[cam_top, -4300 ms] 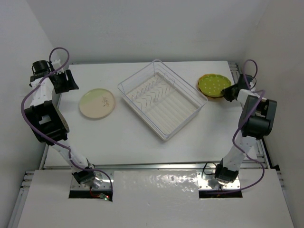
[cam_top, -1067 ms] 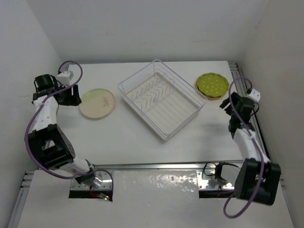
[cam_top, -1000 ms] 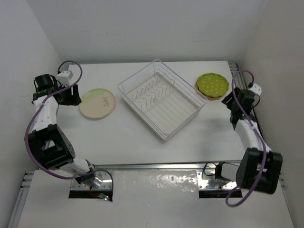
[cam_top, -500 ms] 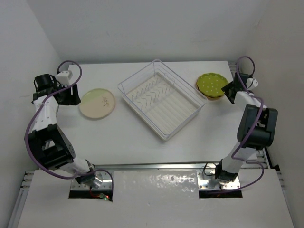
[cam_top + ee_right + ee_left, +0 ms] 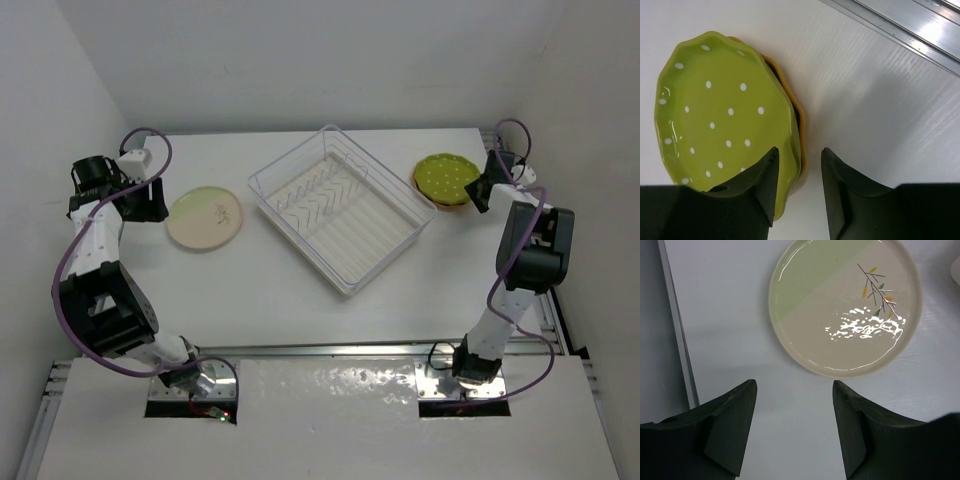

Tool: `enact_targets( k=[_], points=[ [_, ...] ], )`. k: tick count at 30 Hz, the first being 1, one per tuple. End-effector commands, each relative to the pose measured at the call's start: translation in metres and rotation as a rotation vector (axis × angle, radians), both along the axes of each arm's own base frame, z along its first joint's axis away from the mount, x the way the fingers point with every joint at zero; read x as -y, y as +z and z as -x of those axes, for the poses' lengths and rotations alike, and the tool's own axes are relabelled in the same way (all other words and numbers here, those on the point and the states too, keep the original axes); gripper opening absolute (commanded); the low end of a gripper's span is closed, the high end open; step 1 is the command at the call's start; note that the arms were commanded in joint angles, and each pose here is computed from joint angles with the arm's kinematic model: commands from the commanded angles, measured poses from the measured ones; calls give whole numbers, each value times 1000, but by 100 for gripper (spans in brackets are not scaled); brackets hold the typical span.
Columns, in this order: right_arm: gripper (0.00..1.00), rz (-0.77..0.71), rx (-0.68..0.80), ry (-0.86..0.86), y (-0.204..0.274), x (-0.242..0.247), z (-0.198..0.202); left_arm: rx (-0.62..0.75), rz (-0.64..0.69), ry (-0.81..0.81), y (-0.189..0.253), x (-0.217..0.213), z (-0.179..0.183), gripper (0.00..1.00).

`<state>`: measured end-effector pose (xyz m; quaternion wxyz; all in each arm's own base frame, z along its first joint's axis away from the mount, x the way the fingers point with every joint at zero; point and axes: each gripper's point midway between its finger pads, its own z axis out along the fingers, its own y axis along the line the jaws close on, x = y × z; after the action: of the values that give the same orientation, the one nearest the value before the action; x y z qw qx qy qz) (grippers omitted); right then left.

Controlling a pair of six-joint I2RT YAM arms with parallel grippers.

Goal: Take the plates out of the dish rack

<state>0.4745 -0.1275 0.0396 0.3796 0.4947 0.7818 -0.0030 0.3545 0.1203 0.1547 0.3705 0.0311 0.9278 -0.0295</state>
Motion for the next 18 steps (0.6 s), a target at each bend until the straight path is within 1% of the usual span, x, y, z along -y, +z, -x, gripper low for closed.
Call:
enact_targets(
  k=[1, 2, 3, 5, 6, 8, 9, 11, 15, 17, 18],
  points=[
    [37, 4, 61, -15, 13, 5, -22, 64, -35, -3, 21, -3, -13, 60],
    [36, 3, 60, -10, 11, 4, -23, 62, -37, -3, 21, -4, -13, 60],
    [31, -1, 60, -6, 10, 4, -24, 61, -39, -1, 21, -4, -13, 60],
    [25, 1, 71, -3, 9, 4, -26, 60, -38, -2, 21, -3, -12, 60],
    [19, -3, 69, -2, 6, 3, -25, 56, -36, -1, 20, -3, -12, 60],
    [12, -11, 78, -7, 6, 2, -25, 55, -37, 0, 20, -4, -11, 60],
    [6, -16, 79, -6, 6, 1, -25, 53, -38, 1, 19, -4, -11, 60],
    [0, -20, 86, -7, 7, 1, -25, 53, -36, 1, 19, -3, -11, 60],
    [0, -59, 107, -30, 8, -4, -21, 54, -35, 1, 18, -3, -10, 60],
    [0, -68, 172, -35, 23, -5, -27, 53, -37, 0, 18, -3, -11, 60],
    [0, -88, 183, -51, 21, -7, -24, 52, -36, 0, 17, -3, -10, 60]
  ],
)
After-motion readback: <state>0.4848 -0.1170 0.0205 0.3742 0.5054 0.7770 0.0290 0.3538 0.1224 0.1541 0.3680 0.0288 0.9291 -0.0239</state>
